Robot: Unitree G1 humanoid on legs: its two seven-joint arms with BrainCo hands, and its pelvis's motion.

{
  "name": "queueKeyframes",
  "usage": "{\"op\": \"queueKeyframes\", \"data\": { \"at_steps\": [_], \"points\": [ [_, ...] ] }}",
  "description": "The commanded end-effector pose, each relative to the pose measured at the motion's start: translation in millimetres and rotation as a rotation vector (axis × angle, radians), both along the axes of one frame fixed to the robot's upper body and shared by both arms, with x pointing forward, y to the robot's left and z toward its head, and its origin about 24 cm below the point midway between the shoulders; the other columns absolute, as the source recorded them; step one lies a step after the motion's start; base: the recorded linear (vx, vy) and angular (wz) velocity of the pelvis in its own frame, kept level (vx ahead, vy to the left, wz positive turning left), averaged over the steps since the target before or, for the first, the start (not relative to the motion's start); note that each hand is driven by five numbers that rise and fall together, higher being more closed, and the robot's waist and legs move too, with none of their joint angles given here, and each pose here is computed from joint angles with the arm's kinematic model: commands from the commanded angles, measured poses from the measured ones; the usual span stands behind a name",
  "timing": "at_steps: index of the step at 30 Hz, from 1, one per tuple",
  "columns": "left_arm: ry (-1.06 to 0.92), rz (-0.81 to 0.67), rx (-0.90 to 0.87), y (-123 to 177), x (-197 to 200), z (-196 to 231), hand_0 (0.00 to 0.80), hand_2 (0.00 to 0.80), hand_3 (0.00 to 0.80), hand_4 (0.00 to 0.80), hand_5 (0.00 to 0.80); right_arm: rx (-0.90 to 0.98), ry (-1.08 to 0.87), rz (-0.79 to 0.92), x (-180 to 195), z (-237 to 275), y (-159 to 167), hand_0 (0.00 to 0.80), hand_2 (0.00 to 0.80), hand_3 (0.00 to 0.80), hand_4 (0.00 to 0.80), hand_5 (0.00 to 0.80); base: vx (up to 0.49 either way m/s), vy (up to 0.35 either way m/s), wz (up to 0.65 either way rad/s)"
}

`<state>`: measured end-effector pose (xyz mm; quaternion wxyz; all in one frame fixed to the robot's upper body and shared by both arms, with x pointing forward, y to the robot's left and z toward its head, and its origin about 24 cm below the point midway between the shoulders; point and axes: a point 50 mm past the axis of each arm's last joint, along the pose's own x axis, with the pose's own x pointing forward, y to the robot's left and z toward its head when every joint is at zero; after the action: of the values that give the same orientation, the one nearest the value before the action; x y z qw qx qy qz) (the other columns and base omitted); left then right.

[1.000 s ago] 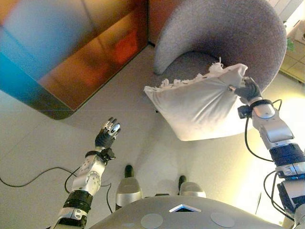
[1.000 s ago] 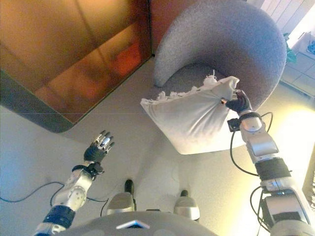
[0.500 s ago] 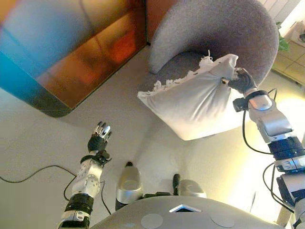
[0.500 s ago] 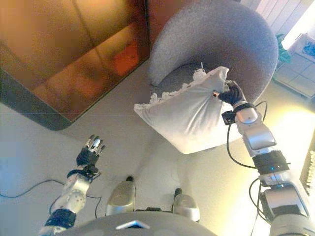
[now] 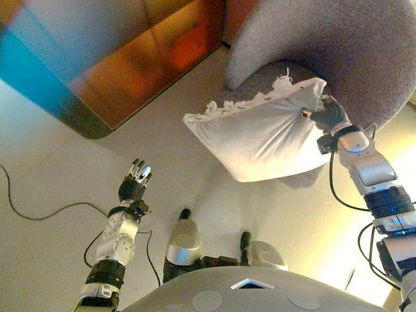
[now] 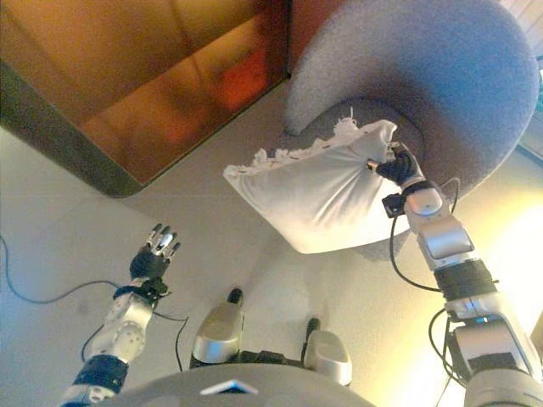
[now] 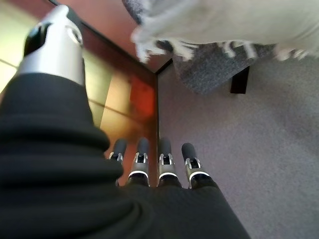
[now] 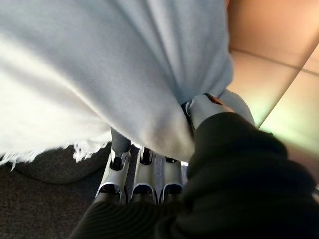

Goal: Pick up the cushion and take it to the sofa

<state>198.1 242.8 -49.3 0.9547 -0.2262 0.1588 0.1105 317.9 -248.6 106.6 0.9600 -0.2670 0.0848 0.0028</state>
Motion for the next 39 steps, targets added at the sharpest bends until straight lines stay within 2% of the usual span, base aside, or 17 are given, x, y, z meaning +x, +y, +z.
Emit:
{"op": "queueKeyframes", "data": {
  "at_steps": [1,7,13,21,29,36,39],
  "points": [
    [-0.066,0.043,0.060,20.9,-9.5,13.5,0.000,0.000,0.000,0.000,0.000,0.000,-0.339,0.078,-2.1,64.1,4.3,0.800,0.800,0.800,0.800,0.800,0.362,0.177,-0.18],
    [-0.117,-0.012,0.106,31.8,-1.5,27.6,0.000,0.000,0.000,0.000,0.000,0.031,-0.334,0.018,-7.2,51.8,-10.3,0.800,0.800,0.800,0.800,0.800,0.278,0.179,-0.36],
    [-0.096,0.011,0.120,35.1,-3.5,28.8,0.000,0.000,0.000,0.000,0.000,0.023,-0.314,0.029,-2.6,43.3,0.3,0.800,0.800,0.800,0.800,0.800,0.179,0.189,-0.45],
    [-0.108,-0.003,0.111,29.2,-1.2,30.1,0.000,0.000,0.000,0.000,0.000,0.019,-0.352,0.024,3.7,55.5,1.7,0.800,0.800,0.800,0.800,0.800,0.147,-0.093,-0.40],
    [-0.103,-0.009,0.107,30.4,-1.9,33.1,0.000,0.000,0.000,0.000,0.000,0.031,-0.414,-0.049,8.8,74.5,-6.8,0.800,0.800,0.800,0.800,0.800,0.172,-0.106,0.37],
    [-0.060,0.064,0.084,45.1,-20.3,24.1,0.000,0.000,0.000,0.000,0.000,0.044,-0.448,-0.087,15.3,89.3,-11.8,0.800,0.800,0.800,0.800,0.800,0.145,-0.148,0.14],
    [-0.037,-0.018,0.089,36.8,-23.8,19.8,0.000,0.000,0.000,0.000,0.000,0.005,-0.446,-0.129,15.1,98.3,-25.6,0.800,0.800,0.800,0.800,0.800,0.154,-0.093,0.18]
  ]
}}
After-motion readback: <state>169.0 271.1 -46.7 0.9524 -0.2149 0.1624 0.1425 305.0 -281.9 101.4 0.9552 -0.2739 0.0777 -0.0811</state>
